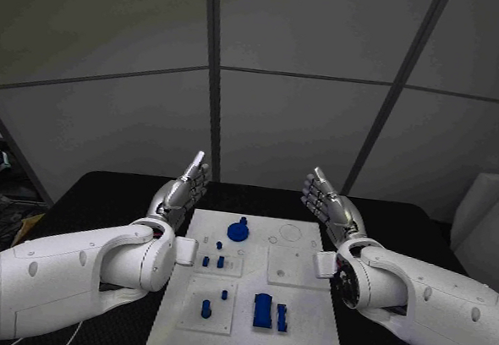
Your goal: Assemble the parts on the task board
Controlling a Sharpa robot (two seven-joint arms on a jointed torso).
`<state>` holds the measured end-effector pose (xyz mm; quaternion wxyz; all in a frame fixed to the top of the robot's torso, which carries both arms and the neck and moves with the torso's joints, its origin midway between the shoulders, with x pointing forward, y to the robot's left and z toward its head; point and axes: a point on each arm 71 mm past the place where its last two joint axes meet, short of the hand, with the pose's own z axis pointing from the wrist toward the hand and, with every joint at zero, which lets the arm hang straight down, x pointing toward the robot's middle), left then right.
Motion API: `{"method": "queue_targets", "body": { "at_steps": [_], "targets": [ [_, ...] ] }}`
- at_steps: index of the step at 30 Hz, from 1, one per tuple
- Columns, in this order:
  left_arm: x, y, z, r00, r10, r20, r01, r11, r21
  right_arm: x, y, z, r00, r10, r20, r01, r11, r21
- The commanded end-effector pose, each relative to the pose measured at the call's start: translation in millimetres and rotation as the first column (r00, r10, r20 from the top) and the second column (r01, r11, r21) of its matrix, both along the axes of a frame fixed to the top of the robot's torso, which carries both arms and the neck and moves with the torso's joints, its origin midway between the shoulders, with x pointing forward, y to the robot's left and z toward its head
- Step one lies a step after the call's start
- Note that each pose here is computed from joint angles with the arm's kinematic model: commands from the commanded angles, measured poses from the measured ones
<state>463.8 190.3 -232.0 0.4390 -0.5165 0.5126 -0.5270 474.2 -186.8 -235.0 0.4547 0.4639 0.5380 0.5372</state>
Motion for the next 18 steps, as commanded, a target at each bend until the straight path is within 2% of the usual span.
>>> {"method": "queue_targets", "body": {
  "at_steps": [1, 5, 18],
  "targets": [
    [-1.8, 2.3, 7.6, 0.996, 0.064, 0.065, -0.069, 0.995, 0.079, -6.4, -6.0, 7.0, 0.992, -0.128, 0.011, 0.128, 0.992, -0.001],
    [-2.0, 2.1, 7.8, 0.996, 0.064, 0.065, -0.069, 0.994, 0.079, -12.1, -5.6, 10.6, 0.990, -0.138, 0.008, 0.138, 0.990, 0.002],
    [-2.0, 2.1, 7.8, 0.996, 0.064, 0.065, -0.069, 0.994, 0.079, -12.4, -5.6, 10.8, 0.990, -0.139, 0.008, 0.139, 0.990, 0.002]
  ]
}}
